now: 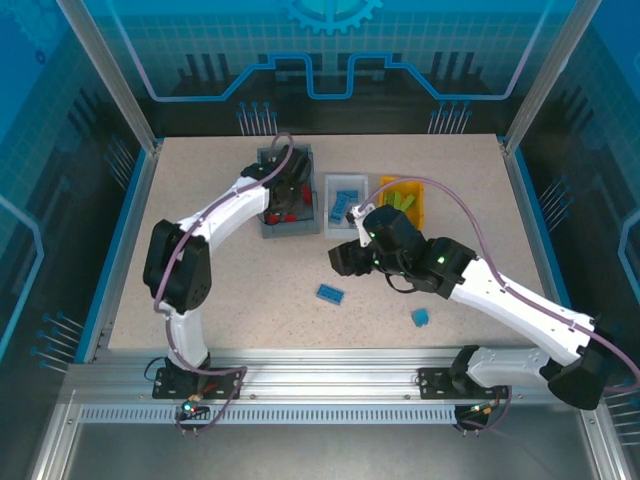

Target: Sort the legos into containers by color

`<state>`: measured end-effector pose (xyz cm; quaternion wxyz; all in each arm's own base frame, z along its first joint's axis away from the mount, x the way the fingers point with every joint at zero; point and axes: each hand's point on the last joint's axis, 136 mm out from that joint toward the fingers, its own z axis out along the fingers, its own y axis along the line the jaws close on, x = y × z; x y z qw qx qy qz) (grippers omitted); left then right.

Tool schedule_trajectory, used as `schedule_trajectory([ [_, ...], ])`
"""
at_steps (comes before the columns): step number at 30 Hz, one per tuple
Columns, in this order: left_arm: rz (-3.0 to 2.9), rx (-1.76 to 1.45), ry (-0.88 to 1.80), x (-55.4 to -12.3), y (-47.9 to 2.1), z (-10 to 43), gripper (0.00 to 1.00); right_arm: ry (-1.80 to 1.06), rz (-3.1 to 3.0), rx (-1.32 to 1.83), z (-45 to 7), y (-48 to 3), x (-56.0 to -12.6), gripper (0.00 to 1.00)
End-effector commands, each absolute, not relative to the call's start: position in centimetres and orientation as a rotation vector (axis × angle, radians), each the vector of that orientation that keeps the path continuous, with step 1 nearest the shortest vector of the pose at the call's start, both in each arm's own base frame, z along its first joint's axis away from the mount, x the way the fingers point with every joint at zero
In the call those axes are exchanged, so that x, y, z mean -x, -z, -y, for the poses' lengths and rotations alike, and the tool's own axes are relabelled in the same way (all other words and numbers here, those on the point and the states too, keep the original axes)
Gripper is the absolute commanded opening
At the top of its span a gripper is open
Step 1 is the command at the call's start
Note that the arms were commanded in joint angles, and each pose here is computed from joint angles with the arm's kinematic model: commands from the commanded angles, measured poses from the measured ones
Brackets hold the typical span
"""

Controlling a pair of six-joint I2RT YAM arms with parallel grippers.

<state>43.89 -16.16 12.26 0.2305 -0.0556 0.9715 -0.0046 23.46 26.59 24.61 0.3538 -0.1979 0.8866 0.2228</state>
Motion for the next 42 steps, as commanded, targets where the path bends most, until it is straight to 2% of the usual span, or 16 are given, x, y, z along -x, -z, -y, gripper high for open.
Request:
schedule_trajectory([
  [1,-2.692,0.142,-0.076,-45.9,-11.7,15.0,0.36,-0.596,-2.235,0.479,-27.2,-26.3,-24.0,0.65],
  [10,-2.723,0.177,-0.168,-48.7,-9.7,13.6,0.43,-0.574,-2.262,0.467,-26.7,-25.4,-23.8,0.65],
  [16,-2.718,0.19,-0.146,-48.4,-10.6,13.7,0.6,-0.522,-2.318,0.418,-25.6,-23.7,-23.9,0.67],
  [22,-2.606,0.145,0.026,-47.1,-16.3,16.3,0.61,-0.148,-2.512,-0.043,-16.6,-20.3,-23.7,0.69],
  [26,-2.504,-0.013,0.227,-43.1,-20.5,21.3,0.65,-0.009,-2.641,-0.384,-11.2,-16.7,-20.9,0.69],
  [30,-2.428,-0.211,0.505,-36.7,-21.7,28.1,0.66,0.037,-2.741,-0.731,-7.5,-13.1,-17.3,0.73],
  [36,-2.334,-0.567,0.91,-25.9,-21.3,36.6,0.66,-0.173,-2.747,-1.138,-6.6,-8.3,-15.2,0.76],
  [42,-2.299,-0.791,1.023,-18.3,-19.7,38.7,0.66,-0.324,-2.71,-1.345,-7.8,-6.2,-15.9,0.76],
])
